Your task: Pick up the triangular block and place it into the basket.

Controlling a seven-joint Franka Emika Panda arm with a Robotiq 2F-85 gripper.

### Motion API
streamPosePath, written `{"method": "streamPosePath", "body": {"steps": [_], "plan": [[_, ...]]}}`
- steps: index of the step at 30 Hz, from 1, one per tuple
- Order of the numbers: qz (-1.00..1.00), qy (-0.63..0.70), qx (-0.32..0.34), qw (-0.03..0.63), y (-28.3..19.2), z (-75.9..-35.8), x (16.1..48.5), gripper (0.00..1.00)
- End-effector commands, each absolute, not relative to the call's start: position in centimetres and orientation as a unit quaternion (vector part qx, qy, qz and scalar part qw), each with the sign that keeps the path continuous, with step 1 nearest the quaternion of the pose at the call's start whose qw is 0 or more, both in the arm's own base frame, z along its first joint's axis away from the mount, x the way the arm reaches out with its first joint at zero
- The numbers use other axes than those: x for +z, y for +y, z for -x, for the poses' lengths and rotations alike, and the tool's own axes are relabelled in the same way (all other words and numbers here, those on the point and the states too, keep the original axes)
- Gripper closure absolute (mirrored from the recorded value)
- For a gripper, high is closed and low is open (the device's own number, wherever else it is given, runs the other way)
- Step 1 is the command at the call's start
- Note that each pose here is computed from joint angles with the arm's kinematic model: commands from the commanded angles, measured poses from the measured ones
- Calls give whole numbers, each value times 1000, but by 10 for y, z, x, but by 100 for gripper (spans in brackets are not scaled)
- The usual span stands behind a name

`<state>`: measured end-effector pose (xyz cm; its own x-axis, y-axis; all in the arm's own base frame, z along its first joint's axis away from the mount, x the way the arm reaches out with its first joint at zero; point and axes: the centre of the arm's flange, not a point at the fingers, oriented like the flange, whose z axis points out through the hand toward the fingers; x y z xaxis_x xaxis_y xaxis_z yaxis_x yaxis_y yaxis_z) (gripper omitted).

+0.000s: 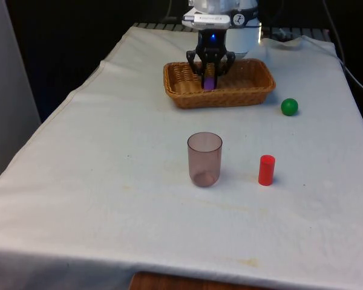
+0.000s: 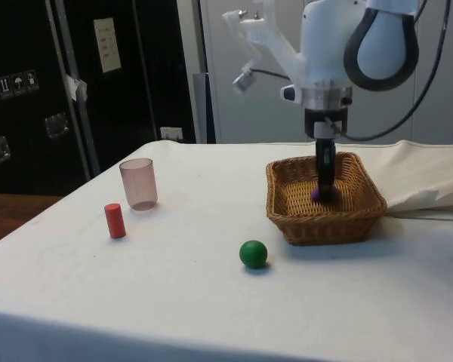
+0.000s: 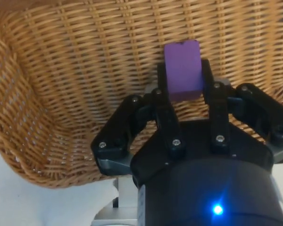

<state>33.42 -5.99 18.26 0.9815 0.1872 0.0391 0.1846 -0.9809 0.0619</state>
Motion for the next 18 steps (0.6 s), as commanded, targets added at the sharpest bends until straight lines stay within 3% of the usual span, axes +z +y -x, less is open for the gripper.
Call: {"method": "streamPosePath", "body": {"steps": [1, 18], "plan": [[-995, 93, 27, 24, -55, -331, 185, 66], [-995, 95, 24, 31, -59, -335, 180, 66]]}}
